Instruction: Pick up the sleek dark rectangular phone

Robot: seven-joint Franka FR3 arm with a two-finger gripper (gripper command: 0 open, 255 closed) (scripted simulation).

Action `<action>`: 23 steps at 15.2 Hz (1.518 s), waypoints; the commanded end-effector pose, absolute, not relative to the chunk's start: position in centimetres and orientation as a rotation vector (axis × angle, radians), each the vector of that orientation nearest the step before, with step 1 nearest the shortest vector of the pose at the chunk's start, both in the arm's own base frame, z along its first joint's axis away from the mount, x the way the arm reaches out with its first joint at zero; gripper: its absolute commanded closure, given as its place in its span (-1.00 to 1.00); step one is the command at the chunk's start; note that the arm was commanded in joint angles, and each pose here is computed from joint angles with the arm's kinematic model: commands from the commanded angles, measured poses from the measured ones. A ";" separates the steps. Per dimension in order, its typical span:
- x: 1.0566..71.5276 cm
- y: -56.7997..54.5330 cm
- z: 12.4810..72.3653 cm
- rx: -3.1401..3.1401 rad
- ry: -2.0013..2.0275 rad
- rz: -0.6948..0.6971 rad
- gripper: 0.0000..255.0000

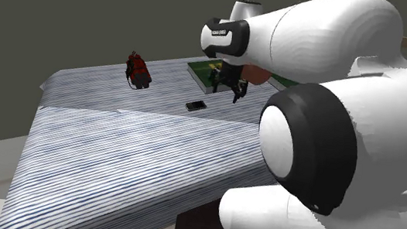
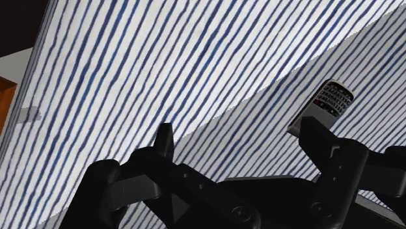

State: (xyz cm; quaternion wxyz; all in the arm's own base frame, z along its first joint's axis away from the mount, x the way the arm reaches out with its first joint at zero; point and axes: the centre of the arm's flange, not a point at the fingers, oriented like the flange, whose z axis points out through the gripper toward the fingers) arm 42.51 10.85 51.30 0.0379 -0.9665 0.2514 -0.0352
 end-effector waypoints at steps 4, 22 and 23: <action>47.2 14.6 47.7 -2.918 0.943 -0.081 -1.00; 60.8 22.3 35.1 -2.741 1.401 -0.003 -1.00; 60.8 22.3 34.5 -2.741 1.401 -0.003 -1.00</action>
